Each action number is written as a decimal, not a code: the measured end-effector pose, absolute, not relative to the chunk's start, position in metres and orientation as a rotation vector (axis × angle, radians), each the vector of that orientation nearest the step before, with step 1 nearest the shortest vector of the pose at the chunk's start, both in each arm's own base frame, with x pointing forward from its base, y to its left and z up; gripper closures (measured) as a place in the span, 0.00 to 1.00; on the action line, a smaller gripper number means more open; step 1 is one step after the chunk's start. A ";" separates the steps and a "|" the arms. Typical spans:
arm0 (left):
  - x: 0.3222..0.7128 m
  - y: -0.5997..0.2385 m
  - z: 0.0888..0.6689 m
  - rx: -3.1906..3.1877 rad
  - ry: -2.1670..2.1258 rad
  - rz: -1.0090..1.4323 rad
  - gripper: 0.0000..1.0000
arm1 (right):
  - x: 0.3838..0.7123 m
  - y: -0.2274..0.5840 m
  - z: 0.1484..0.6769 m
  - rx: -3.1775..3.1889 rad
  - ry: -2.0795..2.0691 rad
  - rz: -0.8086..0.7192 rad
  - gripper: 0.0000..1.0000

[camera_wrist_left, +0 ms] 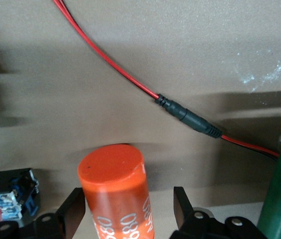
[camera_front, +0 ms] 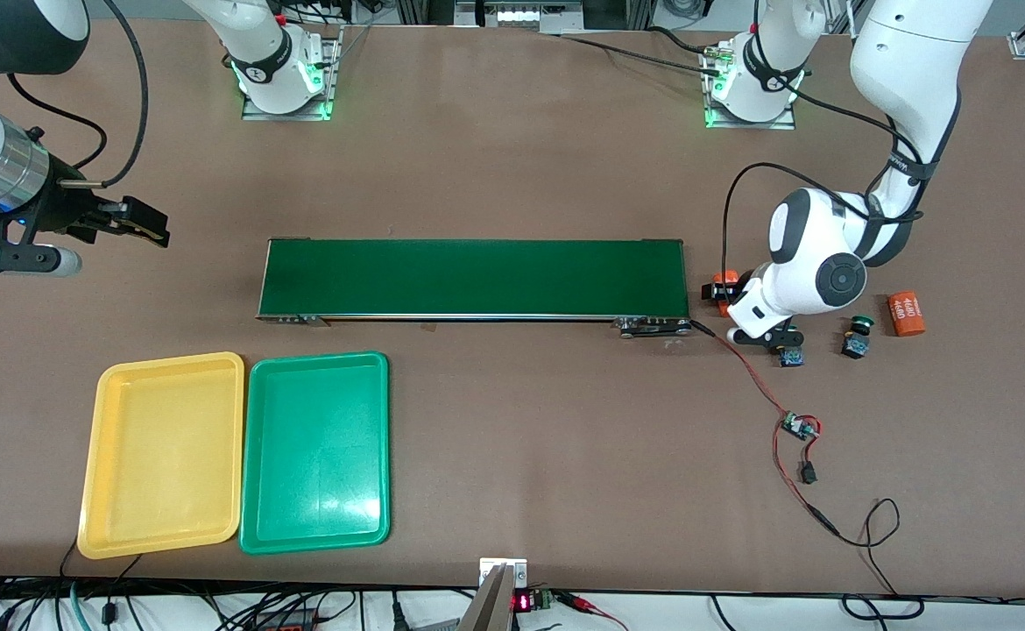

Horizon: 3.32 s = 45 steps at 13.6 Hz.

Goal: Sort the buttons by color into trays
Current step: 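Grasp the orange cylinder with the left gripper and lift it, then lower the orange cylinder onto the conveyor and open the left gripper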

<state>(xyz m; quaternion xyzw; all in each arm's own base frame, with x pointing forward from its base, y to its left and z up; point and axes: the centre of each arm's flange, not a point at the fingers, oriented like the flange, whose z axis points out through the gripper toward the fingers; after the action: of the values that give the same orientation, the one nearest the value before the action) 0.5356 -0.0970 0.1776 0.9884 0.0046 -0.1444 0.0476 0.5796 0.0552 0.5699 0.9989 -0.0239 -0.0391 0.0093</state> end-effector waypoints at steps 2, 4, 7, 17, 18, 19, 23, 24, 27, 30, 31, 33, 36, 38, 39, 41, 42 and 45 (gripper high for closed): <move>0.536 -0.097 0.176 3.015 0.015 -0.438 0.29 | 0.580 0.055 0.570 3.120 -0.075 -0.122 0.00; 0.537 -0.097 0.177 3.014 -0.003 -0.426 0.49 | 0.580 0.055 0.570 3.120 -0.075 -0.122 0.00; 0.541 -0.095 0.184 3.005 -0.118 -0.389 0.50 | 0.580 0.055 0.570 3.120 -0.075 -0.122 0.00; 0.522 -0.180 0.335 2.979 -0.682 -0.208 0.50 | 0.580 0.055 0.570 3.120 -0.074 -0.122 0.00; 0.514 -0.198 0.334 2.956 -0.860 -0.210 0.50 | 0.580 0.055 0.570 3.120 -0.074 -0.122 0.00; 0.507 -0.212 0.331 2.909 -1.041 -0.215 0.50 | 0.580 0.055 0.570 3.120 -0.074 -0.122 0.00; 0.497 -0.252 0.308 2.620 -1.738 -0.154 0.50 | 0.580 0.055 0.570 3.120 -0.075 -0.122 0.00; 0.492 -0.268 0.299 2.559 -1.869 -0.138 0.50 | 0.580 0.055 0.570 3.120 -0.075 -0.123 0.00; 0.470 -0.308 0.276 2.432 -2.120 -0.164 0.50 | 0.580 0.055 0.570 3.120 -0.075 -0.123 0.00; 0.464 -0.320 0.270 2.368 -2.196 -0.172 0.50 | 0.580 0.055 0.570 3.120 -0.075 -0.123 0.00; 0.464 -0.320 0.269 2.351 -2.212 -0.172 0.50 | 0.580 0.055 0.570 3.120 -0.075 -0.123 0.00; 0.466 -0.319 0.267 2.338 -2.223 -0.169 0.49 | 0.580 0.055 0.570 3.120 -0.075 -0.123 0.00; 0.477 -0.316 0.275 2.360 -2.209 -0.121 0.44 | 0.580 0.055 0.570 3.120 -0.075 -0.123 0.00; 0.494 -0.302 0.296 2.414 -2.173 -0.062 0.27 | 0.580 0.055 0.570 3.120 -0.075 -0.123 0.00; 0.502 -0.292 0.308 2.444 -2.155 -0.034 0.16 | 0.580 0.055 0.570 3.120 -0.075 -0.123 0.00; 0.507 -0.281 0.322 2.475 -2.138 -0.011 0.00 | 0.580 0.055 0.570 3.120 -0.075 -0.123 0.00; 0.508 -0.279 0.323 2.480 -2.135 -0.011 0.00 | 0.580 0.055 0.570 3.120 -0.075 -0.123 0.00; 0.533 -0.226 0.320 2.589 -2.009 -0.032 0.00 | 0.580 0.055 0.570 3.120 -0.075 -0.123 0.00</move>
<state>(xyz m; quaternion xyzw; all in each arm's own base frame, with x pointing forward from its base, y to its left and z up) 0.5332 -0.2261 0.3204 0.7882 -0.6117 -0.0099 -0.0676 0.5798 0.0552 0.5695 0.9989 -0.0240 -0.0394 0.0093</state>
